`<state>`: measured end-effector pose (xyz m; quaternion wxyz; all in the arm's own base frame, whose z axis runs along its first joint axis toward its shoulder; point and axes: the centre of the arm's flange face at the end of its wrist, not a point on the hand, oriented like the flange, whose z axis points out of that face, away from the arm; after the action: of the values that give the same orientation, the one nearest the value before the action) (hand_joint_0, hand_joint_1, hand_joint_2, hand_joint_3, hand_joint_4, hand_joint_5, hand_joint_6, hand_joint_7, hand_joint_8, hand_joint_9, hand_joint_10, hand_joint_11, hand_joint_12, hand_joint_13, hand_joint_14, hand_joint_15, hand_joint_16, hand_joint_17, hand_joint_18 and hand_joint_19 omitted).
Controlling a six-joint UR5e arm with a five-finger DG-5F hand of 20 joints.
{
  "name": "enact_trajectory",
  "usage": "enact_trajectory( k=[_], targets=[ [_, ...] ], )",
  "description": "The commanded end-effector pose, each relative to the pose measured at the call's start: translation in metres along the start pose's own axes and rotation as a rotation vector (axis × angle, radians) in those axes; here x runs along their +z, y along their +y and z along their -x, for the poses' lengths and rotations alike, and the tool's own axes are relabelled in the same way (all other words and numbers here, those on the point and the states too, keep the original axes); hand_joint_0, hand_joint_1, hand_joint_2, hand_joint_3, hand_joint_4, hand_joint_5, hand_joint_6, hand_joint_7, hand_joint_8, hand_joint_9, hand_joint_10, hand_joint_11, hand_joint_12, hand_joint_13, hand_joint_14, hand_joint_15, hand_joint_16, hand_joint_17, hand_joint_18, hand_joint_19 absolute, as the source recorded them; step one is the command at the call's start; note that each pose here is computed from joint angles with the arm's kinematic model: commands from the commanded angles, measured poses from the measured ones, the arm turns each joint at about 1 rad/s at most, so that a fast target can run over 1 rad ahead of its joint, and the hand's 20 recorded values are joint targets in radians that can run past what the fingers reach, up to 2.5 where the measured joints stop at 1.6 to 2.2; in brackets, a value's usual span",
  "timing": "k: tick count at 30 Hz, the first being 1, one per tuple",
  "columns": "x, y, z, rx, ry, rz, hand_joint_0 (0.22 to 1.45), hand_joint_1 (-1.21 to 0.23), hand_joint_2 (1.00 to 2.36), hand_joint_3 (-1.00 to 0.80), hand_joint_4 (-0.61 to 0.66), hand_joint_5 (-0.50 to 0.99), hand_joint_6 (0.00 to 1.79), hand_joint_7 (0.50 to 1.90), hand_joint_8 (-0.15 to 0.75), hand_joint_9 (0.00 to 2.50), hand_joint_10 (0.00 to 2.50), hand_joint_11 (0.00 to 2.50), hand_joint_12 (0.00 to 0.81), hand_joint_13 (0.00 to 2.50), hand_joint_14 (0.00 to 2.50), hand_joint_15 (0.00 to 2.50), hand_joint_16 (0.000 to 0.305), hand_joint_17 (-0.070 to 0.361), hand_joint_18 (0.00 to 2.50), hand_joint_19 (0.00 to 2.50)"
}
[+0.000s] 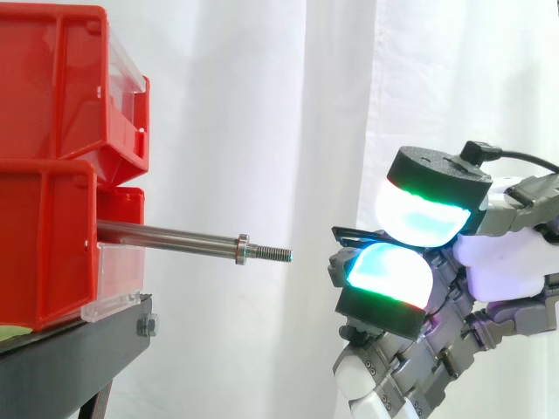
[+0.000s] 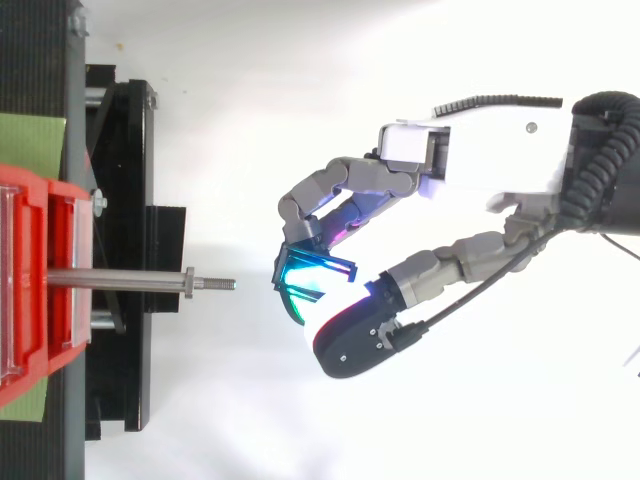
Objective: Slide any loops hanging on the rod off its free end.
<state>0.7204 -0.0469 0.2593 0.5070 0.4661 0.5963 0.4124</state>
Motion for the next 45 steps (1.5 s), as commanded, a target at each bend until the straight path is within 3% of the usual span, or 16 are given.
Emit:
enact_trajectory(
  k=[1, 3, 6, 10, 12, 22, 31, 38, 45],
  targets=[
    [0.001, 0.003, 0.000, 0.001, 0.000, 0.005, 0.63, -0.65, 1.01, -0.35, 0.15, -0.21, 0.84, 1.26, 0.305, 0.76, 0.00, 0.12, 0.271, 0.75, 0.00, 0.06, 0.043, 0.096, 0.71, 0.16],
    [0.004, 0.012, 0.007, 0.002, -0.009, 0.023, 0.63, -0.71, 1.01, -0.34, 0.16, -0.21, 0.84, 1.24, 0.300, 0.74, 0.00, 0.11, 0.272, 0.74, 0.00, 0.06, 0.043, 0.097, 0.71, 0.16],
    [0.005, 0.020, 0.012, 0.003, -0.013, 0.023, 0.65, -0.80, 1.01, -0.37, 0.18, -0.22, 0.84, 1.24, 0.298, 0.74, 0.00, 0.11, 0.273, 0.73, 0.00, 0.06, 0.044, 0.098, 0.71, 0.16],
    [0.002, 0.030, 0.022, 0.000, -0.012, -0.020, 0.67, -0.82, 1.01, -0.43, 0.18, -0.22, 0.84, 1.22, 0.291, 0.73, 0.00, 0.12, 0.271, 0.74, 0.00, 0.06, 0.044, 0.099, 0.72, 0.16],
    [0.001, 0.030, 0.023, -0.001, -0.011, -0.034, 0.68, -0.82, 1.00, -0.48, 0.19, -0.22, 0.84, 1.21, 0.290, 0.73, 0.00, 0.12, 0.272, 0.74, 0.00, 0.06, 0.044, 0.100, 0.73, 0.16],
    [0.000, 0.029, 0.025, -0.001, -0.011, -0.039, 0.62, -0.75, 1.00, -0.50, 0.19, -0.21, 0.83, 1.22, 0.290, 0.75, 0.00, 0.12, 0.269, 0.75, 0.00, 0.07, 0.044, 0.099, 0.73, 0.16],
    [0.001, 0.036, 0.028, 0.002, -0.005, -0.028, 0.61, -0.76, 1.00, -0.50, 0.19, -0.21, 0.83, 1.21, 0.290, 0.75, 0.00, 0.12, 0.268, 0.75, 0.00, 0.06, 0.044, 0.100, 0.73, 0.17],
    [-0.002, 0.035, 0.033, 0.004, -0.006, -0.056, 0.70, -0.90, 1.00, -0.50, 0.16, -0.21, 0.83, 1.22, 0.274, 0.72, 0.00, 0.11, 0.267, 0.75, 0.00, 0.07, 0.045, 0.100, 0.73, 0.16],
    [-0.006, 0.040, 0.035, 0.023, -0.008, -0.080, 0.67, -0.89, 1.00, -0.50, 0.17, -0.21, 0.83, 1.21, 0.270, 0.72, 0.00, 0.12, 0.263, 0.75, 0.00, 0.07, 0.044, 0.099, 0.73, 0.15]
  ],
)
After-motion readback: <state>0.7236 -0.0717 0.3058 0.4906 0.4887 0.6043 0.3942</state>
